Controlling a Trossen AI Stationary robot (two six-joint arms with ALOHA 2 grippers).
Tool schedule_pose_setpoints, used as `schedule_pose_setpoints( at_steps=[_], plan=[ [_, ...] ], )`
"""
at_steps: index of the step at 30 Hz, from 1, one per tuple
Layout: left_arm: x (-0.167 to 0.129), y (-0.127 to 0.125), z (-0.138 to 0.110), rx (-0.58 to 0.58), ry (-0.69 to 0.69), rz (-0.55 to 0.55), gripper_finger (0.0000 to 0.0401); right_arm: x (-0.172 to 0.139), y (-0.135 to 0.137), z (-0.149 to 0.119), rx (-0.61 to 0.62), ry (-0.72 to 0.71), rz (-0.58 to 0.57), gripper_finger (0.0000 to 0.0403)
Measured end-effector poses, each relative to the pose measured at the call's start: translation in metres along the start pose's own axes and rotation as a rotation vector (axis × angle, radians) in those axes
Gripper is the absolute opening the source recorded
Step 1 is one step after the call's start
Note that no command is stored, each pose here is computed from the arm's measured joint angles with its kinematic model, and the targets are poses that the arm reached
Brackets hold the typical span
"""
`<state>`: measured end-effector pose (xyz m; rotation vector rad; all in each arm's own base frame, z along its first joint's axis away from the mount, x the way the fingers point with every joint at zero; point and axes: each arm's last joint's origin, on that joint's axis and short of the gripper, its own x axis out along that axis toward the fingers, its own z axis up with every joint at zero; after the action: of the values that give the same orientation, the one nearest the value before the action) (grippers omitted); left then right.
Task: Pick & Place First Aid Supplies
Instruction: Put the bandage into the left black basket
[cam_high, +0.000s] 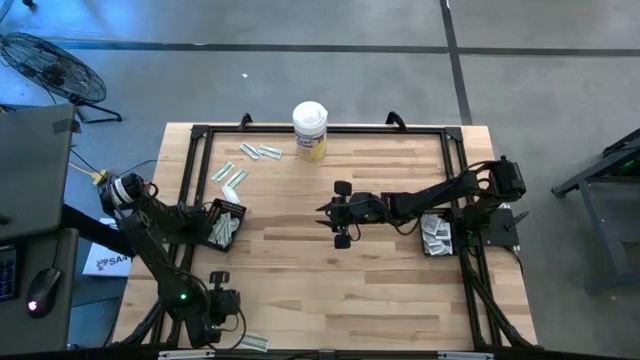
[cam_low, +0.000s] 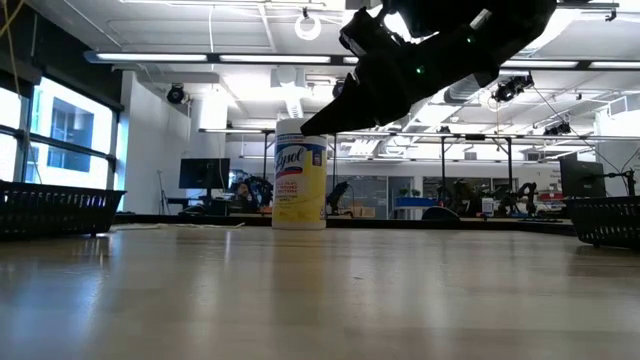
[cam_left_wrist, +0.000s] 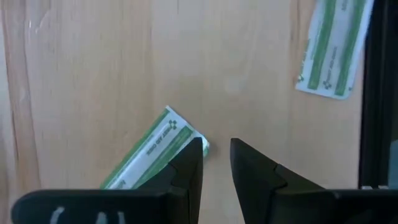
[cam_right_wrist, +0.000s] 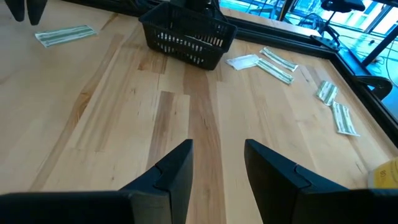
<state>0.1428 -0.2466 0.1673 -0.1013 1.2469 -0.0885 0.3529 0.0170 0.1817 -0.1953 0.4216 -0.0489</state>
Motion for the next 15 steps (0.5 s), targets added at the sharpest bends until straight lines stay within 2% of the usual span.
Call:
schedule_pose_setpoints(
  at_steps=[8, 15],
  plan=[
    [0.02, -0.002, -0.006, 0.035, 0.104, 0.03, 0.0079, 0.0, 0.0, 0.0, 0.018, 0.0, 0.0, 0.0138],
    [0.024, -0.002, -0.006, 0.051, 0.07, 0.069, 0.0079, 0.0, 0.0, 0.0, 0.02, 0.0, 0.0, 0.0138]
  ],
)
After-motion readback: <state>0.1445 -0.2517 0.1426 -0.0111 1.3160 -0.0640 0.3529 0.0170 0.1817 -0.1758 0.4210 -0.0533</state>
